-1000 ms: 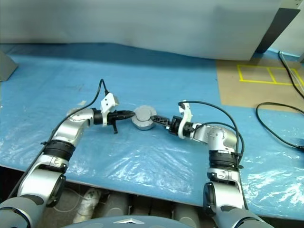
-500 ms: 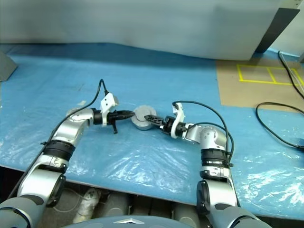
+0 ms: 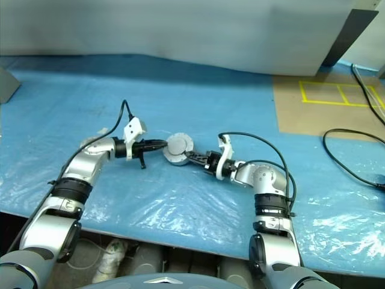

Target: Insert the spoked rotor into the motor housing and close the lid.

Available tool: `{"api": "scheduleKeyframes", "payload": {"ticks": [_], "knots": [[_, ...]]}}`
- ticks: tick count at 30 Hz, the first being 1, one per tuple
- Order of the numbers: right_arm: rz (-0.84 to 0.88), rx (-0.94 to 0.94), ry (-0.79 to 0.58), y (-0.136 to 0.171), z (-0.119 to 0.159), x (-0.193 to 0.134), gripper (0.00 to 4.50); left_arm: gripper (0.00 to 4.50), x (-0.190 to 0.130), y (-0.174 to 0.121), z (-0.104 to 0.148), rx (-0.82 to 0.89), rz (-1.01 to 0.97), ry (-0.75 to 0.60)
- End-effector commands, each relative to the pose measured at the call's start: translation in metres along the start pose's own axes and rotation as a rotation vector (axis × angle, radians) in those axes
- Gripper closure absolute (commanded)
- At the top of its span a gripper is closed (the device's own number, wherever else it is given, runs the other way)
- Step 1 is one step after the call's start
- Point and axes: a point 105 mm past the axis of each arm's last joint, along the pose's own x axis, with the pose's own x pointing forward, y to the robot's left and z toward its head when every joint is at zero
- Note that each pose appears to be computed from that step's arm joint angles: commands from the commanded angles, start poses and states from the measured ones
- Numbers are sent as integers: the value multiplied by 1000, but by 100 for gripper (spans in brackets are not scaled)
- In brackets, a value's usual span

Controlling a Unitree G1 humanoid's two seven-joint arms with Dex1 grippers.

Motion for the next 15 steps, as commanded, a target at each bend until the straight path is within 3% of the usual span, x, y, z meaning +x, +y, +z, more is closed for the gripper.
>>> {"api": "scheduleKeyframes", "payload": {"ticks": [1, 5, 7, 15], "knots": [[58, 1, -6, 14, 0, 10, 336, 450, -6, 6, 45, -52, -20, -163], [71, 30, -41, 15, 6, 6, 336, 450, -29, 6, 81, -133, -79, -275], [97, 41, -68, 19, 11, 1, 336, 450, -46, 2, 86, -172, -118, -288], [255, 65, -150, 54, 29, -15, 336, 450, -64, 6, 49, -333, -30, -215]]}}
